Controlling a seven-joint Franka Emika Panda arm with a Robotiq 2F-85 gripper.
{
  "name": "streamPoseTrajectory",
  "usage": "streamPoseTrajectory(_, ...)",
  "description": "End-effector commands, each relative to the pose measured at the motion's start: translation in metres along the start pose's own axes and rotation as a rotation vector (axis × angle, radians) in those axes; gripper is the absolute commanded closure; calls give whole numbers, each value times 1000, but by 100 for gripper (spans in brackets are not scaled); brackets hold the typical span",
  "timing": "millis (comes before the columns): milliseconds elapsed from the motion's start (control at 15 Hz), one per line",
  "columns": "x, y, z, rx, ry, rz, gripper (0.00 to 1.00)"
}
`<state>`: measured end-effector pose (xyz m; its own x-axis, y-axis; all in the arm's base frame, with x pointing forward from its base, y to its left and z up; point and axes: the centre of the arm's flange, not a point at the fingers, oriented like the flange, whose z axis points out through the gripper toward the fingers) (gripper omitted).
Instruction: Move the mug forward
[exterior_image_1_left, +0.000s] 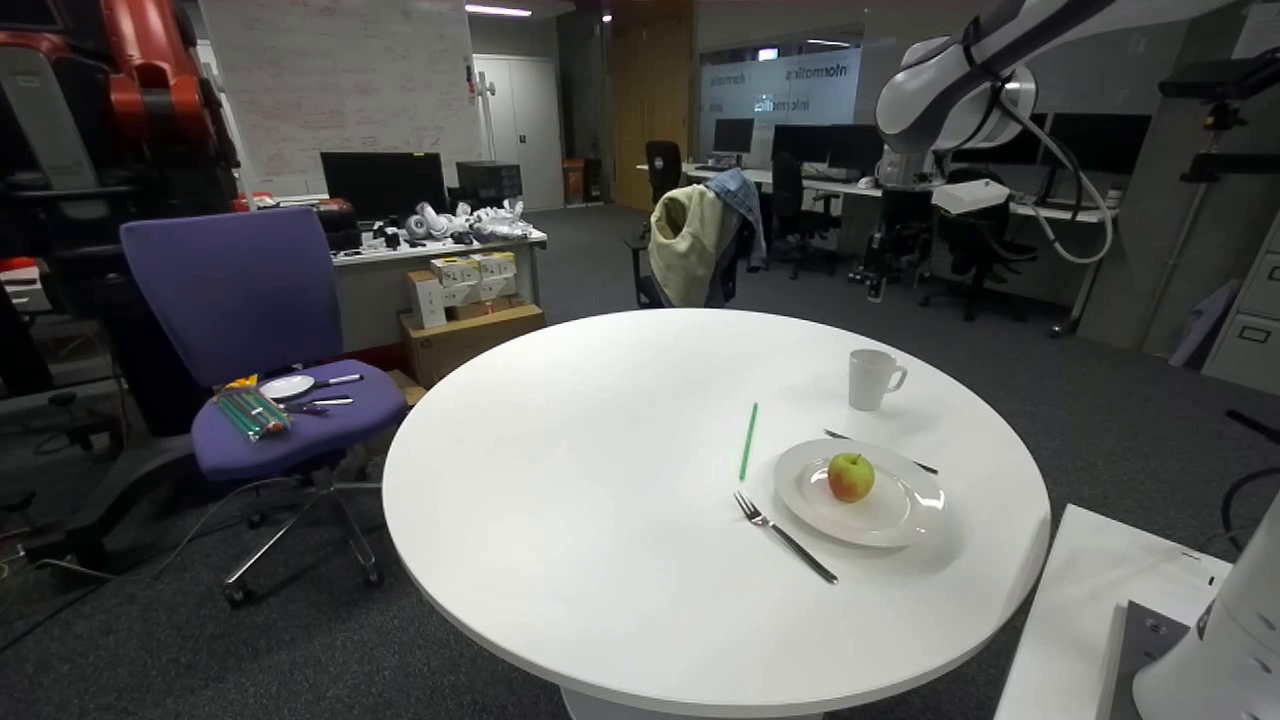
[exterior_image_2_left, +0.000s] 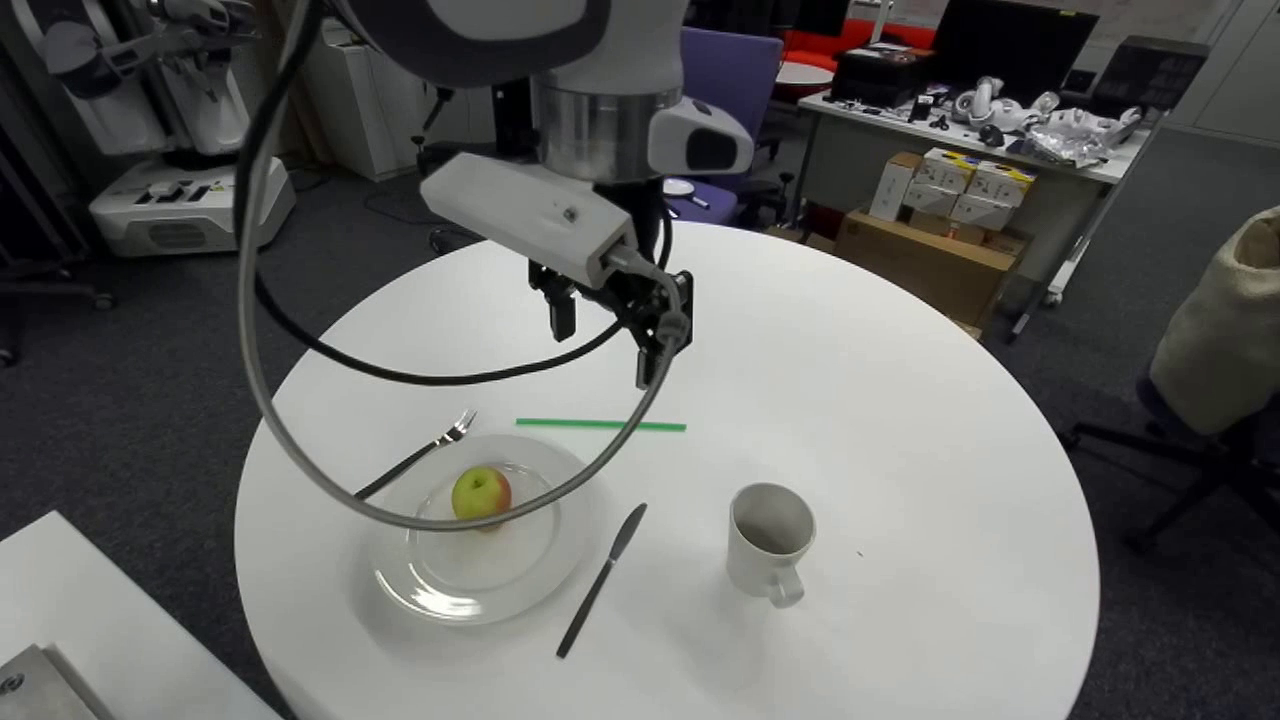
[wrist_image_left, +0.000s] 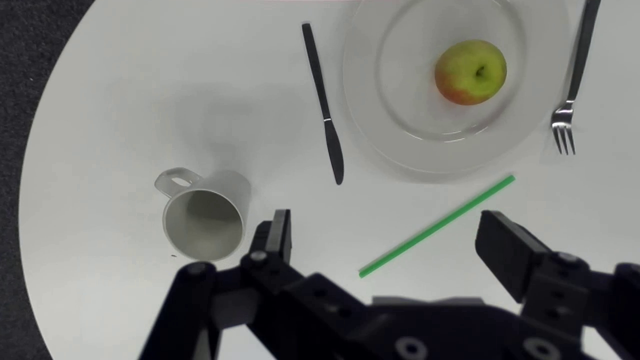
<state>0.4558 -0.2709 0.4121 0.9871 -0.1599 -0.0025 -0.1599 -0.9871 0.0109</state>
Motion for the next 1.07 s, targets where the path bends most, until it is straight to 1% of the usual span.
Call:
streamPoseTrajectory(0,39,29,8,30,-40,-21,0)
streamPoseTrajectory(267,64,51,33,-12,-100,-31,0)
streamPoseTrajectory(600,93,74,64,-12,-162,9,0)
streamPoseTrajectory(867,107,89,86,19,-192,97,0)
streamPoseTrajectory(933,110,92,90,28,-188,134,0)
streamPoseTrajectory(1000,108,93,90,38,-166,179,0)
